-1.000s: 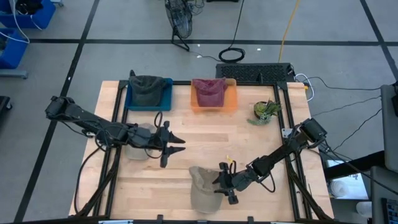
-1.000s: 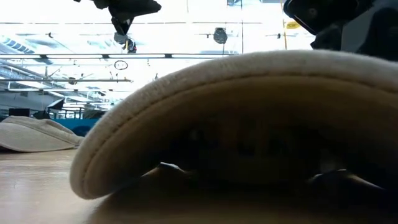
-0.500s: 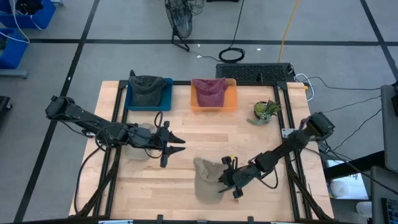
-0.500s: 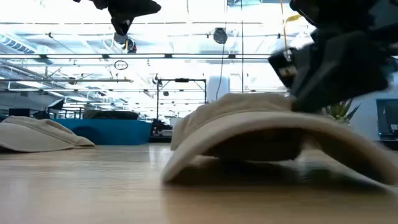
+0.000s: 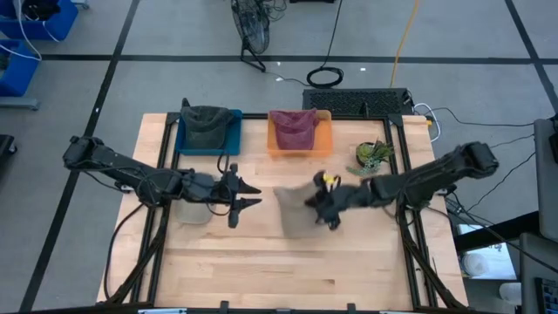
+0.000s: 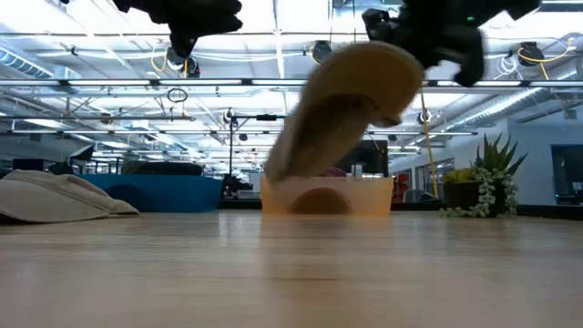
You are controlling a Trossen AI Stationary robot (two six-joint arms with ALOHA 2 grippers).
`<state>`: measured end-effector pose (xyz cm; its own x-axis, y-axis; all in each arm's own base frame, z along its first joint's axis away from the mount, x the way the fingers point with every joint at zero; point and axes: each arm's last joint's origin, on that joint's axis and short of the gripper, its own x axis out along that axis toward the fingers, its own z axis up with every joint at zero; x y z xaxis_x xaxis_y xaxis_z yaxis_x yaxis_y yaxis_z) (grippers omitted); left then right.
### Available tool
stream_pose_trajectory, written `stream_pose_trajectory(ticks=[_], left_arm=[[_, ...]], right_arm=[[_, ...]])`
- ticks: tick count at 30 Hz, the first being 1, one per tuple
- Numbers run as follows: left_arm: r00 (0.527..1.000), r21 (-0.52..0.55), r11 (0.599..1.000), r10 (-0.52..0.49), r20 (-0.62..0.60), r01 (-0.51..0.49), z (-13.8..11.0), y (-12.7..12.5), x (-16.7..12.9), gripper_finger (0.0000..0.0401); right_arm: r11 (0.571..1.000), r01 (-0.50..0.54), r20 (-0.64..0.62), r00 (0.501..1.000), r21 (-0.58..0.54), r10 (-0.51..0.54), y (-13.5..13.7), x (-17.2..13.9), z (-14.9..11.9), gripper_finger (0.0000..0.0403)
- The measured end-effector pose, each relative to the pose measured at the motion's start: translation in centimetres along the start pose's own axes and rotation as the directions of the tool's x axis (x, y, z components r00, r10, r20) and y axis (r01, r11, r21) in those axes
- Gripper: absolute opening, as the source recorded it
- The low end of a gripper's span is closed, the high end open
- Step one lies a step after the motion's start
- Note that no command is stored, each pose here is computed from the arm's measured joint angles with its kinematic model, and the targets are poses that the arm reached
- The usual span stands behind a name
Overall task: Pick & Place hat
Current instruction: Put the right brown cap into the orange bin
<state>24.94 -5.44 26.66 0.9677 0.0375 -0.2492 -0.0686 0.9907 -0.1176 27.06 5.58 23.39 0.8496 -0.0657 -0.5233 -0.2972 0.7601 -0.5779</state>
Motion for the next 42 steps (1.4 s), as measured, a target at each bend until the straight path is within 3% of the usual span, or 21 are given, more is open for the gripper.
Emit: stream_pose_trajectory(ticks=[6,13,18,25,33,42], left_arm=[[0.995,0.022,0.994,0.102,0.021,-0.103,0.2,1.0,0.2,0.0124],[0.986,0.054,0.985,0.165,0.028,-0.166,0.4,2.0,0.3,0.0124],[0.978,0.122,0.97,0.208,0.034,-0.21,0.5,2.8,0.5,0.0124],[0.95,0.158,0.937,0.307,0.056,-0.312,0.5,4.7,1.7,0.0124],[0.918,0.207,0.896,0.374,0.127,-0.394,0.9,7.3,2.9,0.0124],[0.914,0.218,0.893,0.357,0.193,-0.394,1.9,9.4,2.6,0.0124]], right_arm=[[0.991,0.131,0.029,0.991,-0.042,-0.13,-5.2,-0.6,-2.1,0.0001],[0.981,0.191,0.053,0.981,-0.043,-0.189,-9.7,-0.4,-5.5,0.0],[0.975,0.222,0.143,0.965,0.008,-0.221,-12.7,-0.4,-7.9,0.0],[0.973,0.231,0.122,0.966,-0.022,-0.227,-14.1,2.5,-11.7,0.0],[0.982,0.177,0.046,0.983,0.06,-0.18,-13.9,4.7,-14.6,0.0],[0.944,0.329,-0.025,0.944,0.028,-0.328,-15.6,3.9,-15.7,0.0]])
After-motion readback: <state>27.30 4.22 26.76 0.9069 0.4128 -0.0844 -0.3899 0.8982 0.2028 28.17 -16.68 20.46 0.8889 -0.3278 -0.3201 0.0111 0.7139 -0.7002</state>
